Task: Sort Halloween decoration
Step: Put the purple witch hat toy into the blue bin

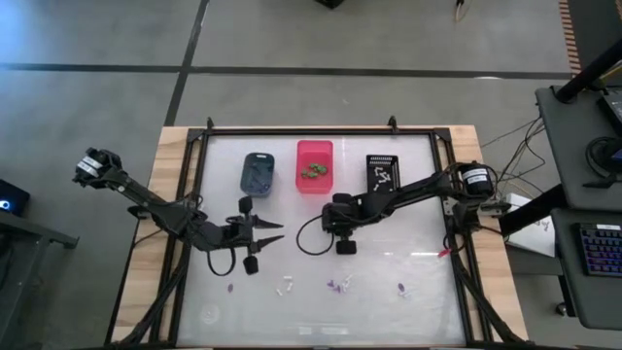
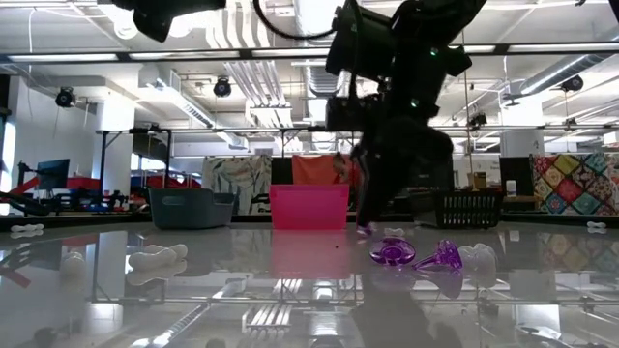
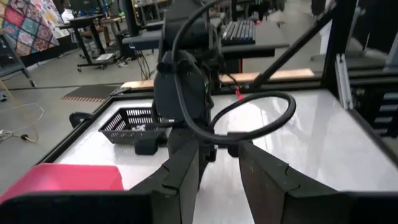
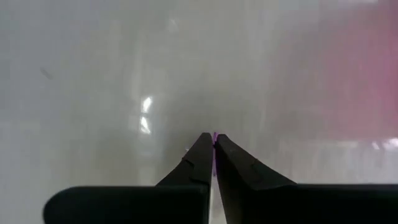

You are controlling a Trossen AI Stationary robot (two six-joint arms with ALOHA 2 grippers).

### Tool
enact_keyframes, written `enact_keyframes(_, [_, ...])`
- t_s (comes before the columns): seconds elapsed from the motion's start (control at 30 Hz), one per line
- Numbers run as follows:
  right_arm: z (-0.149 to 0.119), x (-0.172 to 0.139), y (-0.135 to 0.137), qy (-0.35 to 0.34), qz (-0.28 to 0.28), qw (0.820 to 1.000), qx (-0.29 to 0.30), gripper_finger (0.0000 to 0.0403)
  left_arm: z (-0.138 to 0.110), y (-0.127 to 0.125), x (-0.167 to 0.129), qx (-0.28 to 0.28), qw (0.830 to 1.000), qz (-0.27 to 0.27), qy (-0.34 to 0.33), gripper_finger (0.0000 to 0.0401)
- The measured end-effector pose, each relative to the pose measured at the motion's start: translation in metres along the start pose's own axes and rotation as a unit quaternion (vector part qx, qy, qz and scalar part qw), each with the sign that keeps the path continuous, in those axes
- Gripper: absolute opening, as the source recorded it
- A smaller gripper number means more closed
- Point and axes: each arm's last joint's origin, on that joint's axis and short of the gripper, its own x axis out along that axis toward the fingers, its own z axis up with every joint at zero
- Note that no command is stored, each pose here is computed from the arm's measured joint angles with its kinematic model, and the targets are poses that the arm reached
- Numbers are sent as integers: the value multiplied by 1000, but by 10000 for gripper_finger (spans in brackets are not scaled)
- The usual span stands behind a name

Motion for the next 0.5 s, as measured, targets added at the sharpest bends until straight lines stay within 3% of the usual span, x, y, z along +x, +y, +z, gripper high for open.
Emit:
enact_keyframes(0.17, [20, -4, -6, -107, 34, 994, -1, 8, 13, 8, -12, -23, 999, -2, -28, 98])
enact_keyframes(0.27, [37, -8, -13, -200, 39, 979, -2, 8, 21, 15, -20, -34, 998, -3, -47, 98])
enact_keyframes(0.5, [72, -35, -35, -429, -3, 903, 6, 8, 36, 29, -39, -39, 996, -2, -85, 98])
